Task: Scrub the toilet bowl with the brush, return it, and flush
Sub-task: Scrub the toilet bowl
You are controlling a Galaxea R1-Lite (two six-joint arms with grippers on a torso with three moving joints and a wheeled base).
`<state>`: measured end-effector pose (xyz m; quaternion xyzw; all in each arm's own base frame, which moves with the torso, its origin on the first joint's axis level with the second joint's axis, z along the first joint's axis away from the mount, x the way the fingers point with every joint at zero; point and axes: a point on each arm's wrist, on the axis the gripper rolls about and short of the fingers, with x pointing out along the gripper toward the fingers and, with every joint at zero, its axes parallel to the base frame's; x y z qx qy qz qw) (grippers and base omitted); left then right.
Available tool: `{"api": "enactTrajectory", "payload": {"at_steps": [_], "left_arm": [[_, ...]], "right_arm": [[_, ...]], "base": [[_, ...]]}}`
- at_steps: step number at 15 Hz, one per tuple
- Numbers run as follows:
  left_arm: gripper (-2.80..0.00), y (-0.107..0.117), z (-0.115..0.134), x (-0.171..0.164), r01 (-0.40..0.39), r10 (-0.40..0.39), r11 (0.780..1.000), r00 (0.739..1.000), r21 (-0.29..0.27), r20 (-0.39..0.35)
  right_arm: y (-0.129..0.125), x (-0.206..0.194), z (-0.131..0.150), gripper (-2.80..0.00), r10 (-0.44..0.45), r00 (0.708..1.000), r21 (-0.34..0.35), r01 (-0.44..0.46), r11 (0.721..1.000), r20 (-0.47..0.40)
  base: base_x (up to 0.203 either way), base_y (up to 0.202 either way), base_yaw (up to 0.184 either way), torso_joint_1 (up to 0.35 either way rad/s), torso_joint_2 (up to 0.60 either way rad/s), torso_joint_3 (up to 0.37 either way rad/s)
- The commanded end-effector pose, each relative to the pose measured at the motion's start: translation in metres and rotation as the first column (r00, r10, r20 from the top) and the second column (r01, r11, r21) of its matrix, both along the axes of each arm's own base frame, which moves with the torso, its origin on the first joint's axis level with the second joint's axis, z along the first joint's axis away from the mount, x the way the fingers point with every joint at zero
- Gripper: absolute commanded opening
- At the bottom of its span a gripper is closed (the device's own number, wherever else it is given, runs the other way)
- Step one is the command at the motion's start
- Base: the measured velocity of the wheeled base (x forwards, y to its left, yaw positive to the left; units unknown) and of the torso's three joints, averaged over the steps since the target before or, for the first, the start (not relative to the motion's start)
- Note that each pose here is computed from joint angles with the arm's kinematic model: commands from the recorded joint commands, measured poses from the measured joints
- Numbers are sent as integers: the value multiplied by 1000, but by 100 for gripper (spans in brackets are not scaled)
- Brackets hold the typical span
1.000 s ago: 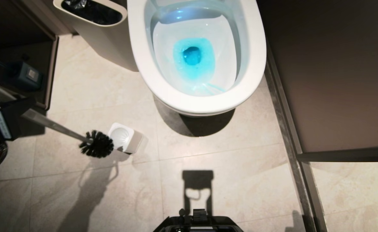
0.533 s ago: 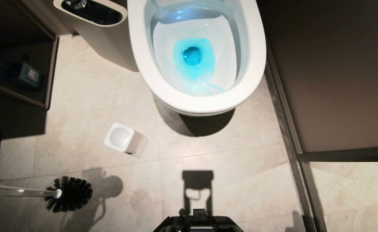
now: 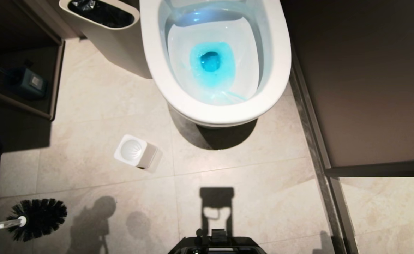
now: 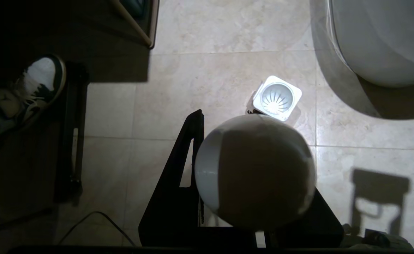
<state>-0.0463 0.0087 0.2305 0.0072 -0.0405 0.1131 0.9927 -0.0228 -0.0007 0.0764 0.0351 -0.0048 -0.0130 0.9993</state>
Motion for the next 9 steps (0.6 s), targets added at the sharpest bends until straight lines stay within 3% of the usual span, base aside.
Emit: {"api": "enactTrajectory", "payload": {"at_steps": [1,5,9], "left_arm": [[-280,-5,-11,-16,76,-77,997,995,13,62],[-280,-9,-71,-15,253,-253,967,967,31,11],[-280,-10,-127,9,285,-282,958,955,21,-88]], "right_arm": [[0,0,0,-280,0,1000,1,0,1000,1],[0,0,0,-280,0,1000,1,0,1000,1],[0,0,0,-280,0,1000,1,0,1000,1]], "base": [[0,0,0,0,0,0],[0,0,0,0,0,0],[0,0,0,0,0,0]]}}
